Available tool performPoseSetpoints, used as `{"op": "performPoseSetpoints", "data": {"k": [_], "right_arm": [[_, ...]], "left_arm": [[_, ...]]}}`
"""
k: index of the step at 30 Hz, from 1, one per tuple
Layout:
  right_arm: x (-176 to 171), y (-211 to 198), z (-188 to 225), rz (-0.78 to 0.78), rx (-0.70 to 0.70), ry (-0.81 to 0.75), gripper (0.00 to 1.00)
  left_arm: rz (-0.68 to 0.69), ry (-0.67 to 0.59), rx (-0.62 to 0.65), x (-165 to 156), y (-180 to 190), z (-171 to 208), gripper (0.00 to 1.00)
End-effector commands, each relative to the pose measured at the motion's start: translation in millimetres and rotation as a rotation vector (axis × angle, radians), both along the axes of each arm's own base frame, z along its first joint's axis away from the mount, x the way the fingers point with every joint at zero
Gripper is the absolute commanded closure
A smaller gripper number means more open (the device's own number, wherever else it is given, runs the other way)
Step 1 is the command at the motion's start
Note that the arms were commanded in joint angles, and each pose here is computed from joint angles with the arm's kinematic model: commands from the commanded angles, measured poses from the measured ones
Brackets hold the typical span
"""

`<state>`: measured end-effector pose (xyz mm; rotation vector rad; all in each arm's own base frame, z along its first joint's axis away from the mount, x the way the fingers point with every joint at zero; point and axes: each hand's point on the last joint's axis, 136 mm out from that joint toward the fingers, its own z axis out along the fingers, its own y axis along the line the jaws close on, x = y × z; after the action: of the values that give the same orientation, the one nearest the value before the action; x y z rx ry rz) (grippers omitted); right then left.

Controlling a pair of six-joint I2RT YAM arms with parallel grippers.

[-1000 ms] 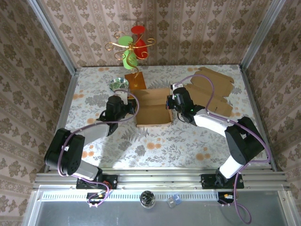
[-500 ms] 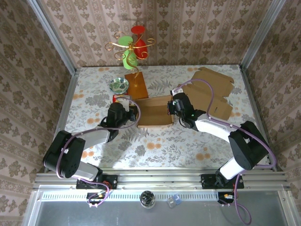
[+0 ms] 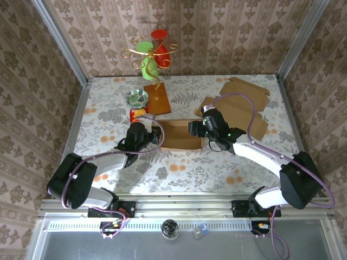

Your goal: Fold the paper box

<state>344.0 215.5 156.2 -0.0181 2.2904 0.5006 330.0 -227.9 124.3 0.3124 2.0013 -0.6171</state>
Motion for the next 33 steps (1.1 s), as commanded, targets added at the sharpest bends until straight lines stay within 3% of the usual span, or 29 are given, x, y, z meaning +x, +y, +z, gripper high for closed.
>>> {"op": "performPoseSetpoints", "data": {"k": [1,6,16,22,29,33], "right_arm": [[-24,4,18,-0.003,0.116,0.082,0.19],[-43,1,38,-0.020,0.200,0.158,0.04],[-57,-15,76,-0.085,0.413,0.318,0.02],[-36,-47,88,-0.216,0.577,0.400,0.10],[-25,-53,39,-0.293,0.630,0.719,0.30],[-20,-46,11,-0.313,0.637,0.835,0.32]], "left_arm": [[0.002,0.014,0.048,-4,2,-4,1.00],[-0.001,0.003,0.059,-4,0,0,1.00],[-0.011,-0.003,0.069,-4,-1,4,1.00],[-0.015,0.000,0.072,-6,-3,3,1.00],[-0.015,-0.006,0.068,-4,-4,5,1.00],[-0.014,-0.009,0.067,-3,-5,7,1.00]]}}
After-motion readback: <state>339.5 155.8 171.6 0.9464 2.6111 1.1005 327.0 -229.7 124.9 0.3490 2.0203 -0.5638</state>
